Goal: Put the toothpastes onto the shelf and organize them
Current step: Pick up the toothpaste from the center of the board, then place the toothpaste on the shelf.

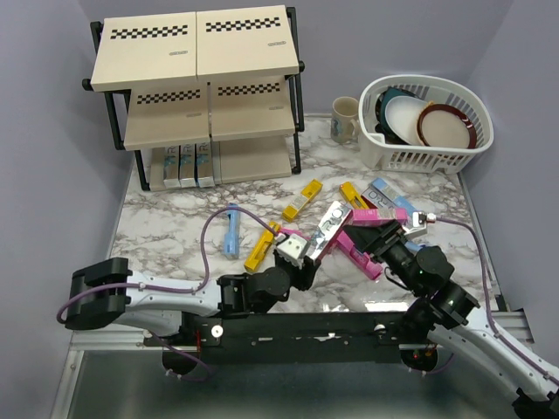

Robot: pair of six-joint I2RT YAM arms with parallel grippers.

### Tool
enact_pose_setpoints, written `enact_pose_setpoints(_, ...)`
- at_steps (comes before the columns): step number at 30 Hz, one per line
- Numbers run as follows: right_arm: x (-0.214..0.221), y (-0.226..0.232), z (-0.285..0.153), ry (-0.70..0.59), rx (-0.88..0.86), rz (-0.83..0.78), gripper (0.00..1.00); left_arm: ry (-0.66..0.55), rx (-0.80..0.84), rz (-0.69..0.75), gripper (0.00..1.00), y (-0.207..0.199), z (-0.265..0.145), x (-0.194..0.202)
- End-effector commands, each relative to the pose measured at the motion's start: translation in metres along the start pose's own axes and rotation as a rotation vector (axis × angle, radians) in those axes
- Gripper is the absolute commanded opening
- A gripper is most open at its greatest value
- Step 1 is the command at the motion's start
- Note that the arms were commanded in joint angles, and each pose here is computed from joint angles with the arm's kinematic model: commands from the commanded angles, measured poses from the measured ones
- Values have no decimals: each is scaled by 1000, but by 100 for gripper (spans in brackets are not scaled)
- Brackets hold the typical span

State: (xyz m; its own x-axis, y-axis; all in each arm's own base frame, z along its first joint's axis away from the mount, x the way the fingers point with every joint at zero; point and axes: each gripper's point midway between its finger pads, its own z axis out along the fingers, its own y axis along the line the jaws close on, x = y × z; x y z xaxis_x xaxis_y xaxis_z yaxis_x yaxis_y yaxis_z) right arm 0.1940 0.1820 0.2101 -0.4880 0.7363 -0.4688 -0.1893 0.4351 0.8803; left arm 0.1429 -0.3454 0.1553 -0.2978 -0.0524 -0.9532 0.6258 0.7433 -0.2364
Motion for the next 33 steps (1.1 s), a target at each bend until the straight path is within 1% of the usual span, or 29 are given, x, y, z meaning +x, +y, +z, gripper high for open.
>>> enact_pose_setpoints(1,-23,3,-11,-64,42,-124,99,-31,-162,-41,52,39,-7,-36)
enact_pose_setpoints(7,-43,8,-26,-113,67,-247,100,-2,-272,-46,52,85,-33,-74)
enact_pose_setpoints(8,-47,8,-30,-114,78,-283,100,-2,-312,-52,52,101,-40,-88)
enact_pose_setpoints(10,-54,7,-34,-136,97,-312,100,6,-352,-45,52,118,-49,-100)
enact_pose_setpoints(11,-58,8,-38,-140,105,-336,100,-4,-391,-50,52,132,-60,-116)
enact_pose_setpoints(14,-64,6,-44,-155,122,-380,100,-1,-454,-13,53,153,-81,-141)
enact_pose_setpoints(18,-71,8,-50,-167,132,-419,100,12,-618,19,53,200,-104,-170)
enact_pose_setpoints(21,-71,7,-52,-161,139,-442,100,17,-635,38,53,214,-111,-190)
enact_pose_setpoints(22,-72,7,-53,-162,139,-448,100,5,-695,28,53,231,-118,-199)
enact_pose_setpoints(23,-72,8,-53,-159,137,-459,100,1,-709,42,53,236,-121,-210)
enact_pose_setpoints(25,-73,9,-55,-159,135,-470,100,-4,-727,38,53,247,-123,-221)
enact_pose_setpoints(26,-75,10,-55,-161,135,-486,100,-15,-773,30,53,263,-127,-231)
enact_pose_setpoints(27,-74,10,-56,-158,132,-495,100,-12,-784,34,53,269,-128,-235)
enact_pose_setpoints(28,-76,12,-56,-160,130,-504,100,-5,-753,31,53,271,-123,-236)
enact_pose_setpoints(29,-77,13,-57,-163,127,-523,100,-16,-803,11,54,290,-127,-242)
enact_pose_setpoints(30,-77,14,-57,-157,122,-535,100,-18,-814,8,54,298,-127,-245)
enact_pose_setpoints(31,-76,15,-56,-153,120,-548,100,-16,-786,0,55,301,-124,-246)
enact_pose_setpoints(32,-77,17,-55,-154,112,-574,100,-17,-788,-4,55,311,-120,-250)
enact_pose_setpoints(33,-75,20,-54,-142,96,-590,100,-30,-818,-21,55,325,-127,-254)
